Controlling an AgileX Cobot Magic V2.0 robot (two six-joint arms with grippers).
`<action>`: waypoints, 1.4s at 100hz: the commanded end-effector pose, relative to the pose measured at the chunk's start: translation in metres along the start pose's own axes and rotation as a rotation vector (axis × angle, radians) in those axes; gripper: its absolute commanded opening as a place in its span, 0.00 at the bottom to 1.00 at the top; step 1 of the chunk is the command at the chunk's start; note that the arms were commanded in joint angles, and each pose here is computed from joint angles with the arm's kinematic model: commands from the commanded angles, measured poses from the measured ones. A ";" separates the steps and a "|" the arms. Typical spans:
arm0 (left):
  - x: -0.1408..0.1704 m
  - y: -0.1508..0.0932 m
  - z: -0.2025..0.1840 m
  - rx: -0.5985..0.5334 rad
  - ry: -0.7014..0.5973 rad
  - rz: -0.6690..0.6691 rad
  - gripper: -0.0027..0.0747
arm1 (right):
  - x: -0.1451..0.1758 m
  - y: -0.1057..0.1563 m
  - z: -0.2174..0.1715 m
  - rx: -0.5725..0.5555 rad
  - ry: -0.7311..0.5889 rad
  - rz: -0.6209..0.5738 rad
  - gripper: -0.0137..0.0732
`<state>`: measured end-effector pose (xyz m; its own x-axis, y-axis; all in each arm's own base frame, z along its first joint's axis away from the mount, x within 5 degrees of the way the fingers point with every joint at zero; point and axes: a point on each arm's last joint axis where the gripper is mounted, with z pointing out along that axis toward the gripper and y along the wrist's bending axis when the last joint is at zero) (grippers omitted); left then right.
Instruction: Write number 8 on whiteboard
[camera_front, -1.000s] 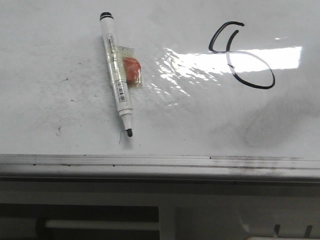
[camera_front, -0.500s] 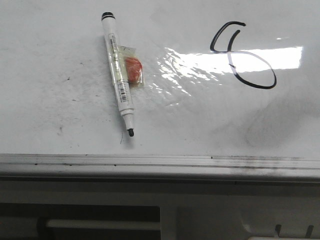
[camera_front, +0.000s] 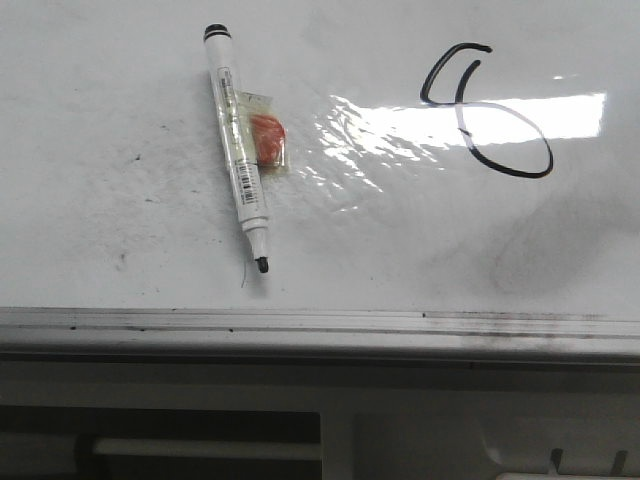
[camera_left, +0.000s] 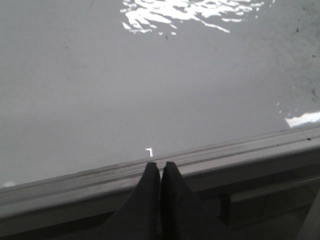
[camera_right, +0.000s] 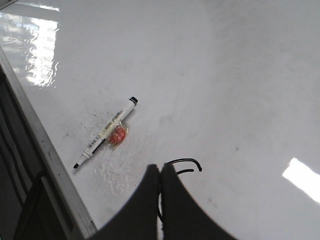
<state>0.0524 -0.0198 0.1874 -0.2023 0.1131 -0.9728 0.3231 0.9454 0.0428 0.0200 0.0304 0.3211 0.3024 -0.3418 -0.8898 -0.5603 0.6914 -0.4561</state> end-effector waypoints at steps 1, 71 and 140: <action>0.009 0.001 0.004 -0.013 -0.002 -0.019 0.01 | -0.011 -0.008 -0.001 0.068 -0.062 0.009 0.08; 0.009 0.001 0.004 -0.012 -0.002 -0.025 0.01 | -0.011 -0.008 -0.001 0.068 -0.062 0.009 0.08; 0.009 0.001 0.004 -0.012 -0.002 -0.025 0.01 | 0.104 0.004 0.019 0.492 0.251 0.357 0.08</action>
<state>0.0521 -0.0199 0.1864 -0.2135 0.1144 -0.9702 0.3236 0.9453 0.0403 0.0592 0.0135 0.2362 -0.0602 -0.2487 -0.9667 -0.2458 0.9423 -0.2271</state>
